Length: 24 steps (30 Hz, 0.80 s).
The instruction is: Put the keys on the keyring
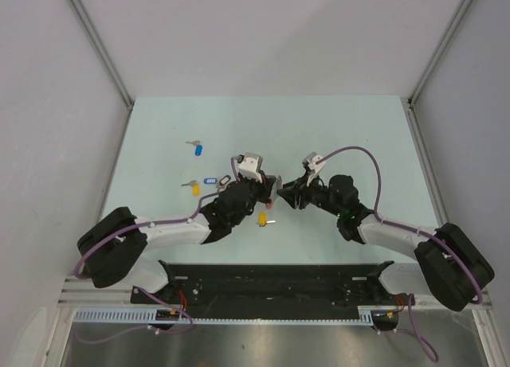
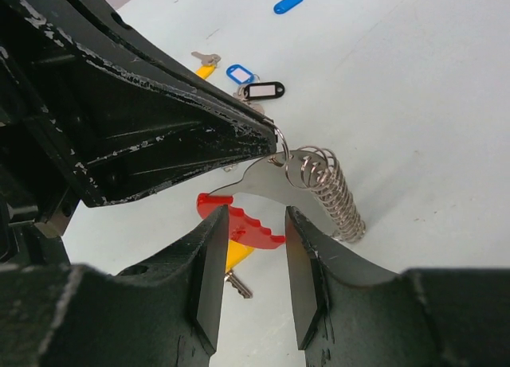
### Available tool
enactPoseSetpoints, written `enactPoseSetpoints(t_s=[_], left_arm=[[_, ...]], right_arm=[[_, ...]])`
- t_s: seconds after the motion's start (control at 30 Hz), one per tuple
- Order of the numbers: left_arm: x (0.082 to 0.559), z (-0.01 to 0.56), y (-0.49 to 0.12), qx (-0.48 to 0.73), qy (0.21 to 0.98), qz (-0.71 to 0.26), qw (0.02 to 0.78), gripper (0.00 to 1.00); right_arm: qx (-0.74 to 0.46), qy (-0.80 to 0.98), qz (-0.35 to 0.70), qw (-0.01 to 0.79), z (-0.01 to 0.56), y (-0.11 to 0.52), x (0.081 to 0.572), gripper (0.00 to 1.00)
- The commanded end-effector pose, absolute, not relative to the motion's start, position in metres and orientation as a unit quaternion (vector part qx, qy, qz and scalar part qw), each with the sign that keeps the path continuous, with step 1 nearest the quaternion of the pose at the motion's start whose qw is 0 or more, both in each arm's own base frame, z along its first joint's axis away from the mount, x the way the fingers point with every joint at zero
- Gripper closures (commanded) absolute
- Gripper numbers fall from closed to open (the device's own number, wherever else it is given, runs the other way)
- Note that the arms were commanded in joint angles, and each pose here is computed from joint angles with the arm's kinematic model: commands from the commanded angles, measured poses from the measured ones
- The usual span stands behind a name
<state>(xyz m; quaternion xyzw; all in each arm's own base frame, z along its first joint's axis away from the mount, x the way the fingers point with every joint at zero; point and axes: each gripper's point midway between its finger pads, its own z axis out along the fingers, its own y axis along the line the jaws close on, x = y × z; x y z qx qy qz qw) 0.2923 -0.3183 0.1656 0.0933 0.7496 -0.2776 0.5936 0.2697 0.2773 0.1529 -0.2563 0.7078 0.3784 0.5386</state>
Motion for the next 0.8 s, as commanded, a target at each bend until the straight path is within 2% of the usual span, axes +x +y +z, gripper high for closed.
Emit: enactPoseSetpoints(t_s=[0.0, 0.2, 0.37, 0.5, 0.77], left_arm=[[0.295, 0.189, -0.315, 0.059, 0.726, -0.295, 0.618, 1.0], [0.3, 0.202, -0.306, 0.068, 0.717, -0.265, 0.641, 1.0], [0.303, 0.21, -0.294, 0.068, 0.718, -0.238, 0.65, 1.0], [0.306, 0.216, -0.278, 0.057, 0.72, -0.215, 0.657, 1.0], [0.305, 0.245, -0.242, 0.047, 0.718, -0.176, 0.672, 1.0]], right_arm=[[-0.252, 0.683, 0.363, 0.582, 0.189, 0.272, 0.277, 0.6], [-0.25, 0.709, 0.352, 0.557, 0.186, 0.266, 0.272, 0.6], [-0.266, 0.74, 0.36, 0.503, 0.165, 0.268, 0.255, 0.6], [-0.296, 0.756, 0.353, 0.465, 0.145, 0.273, 0.241, 0.6], [-0.38, 0.733, 0.352, 0.441, 0.124, 0.305, 0.221, 0.63]])
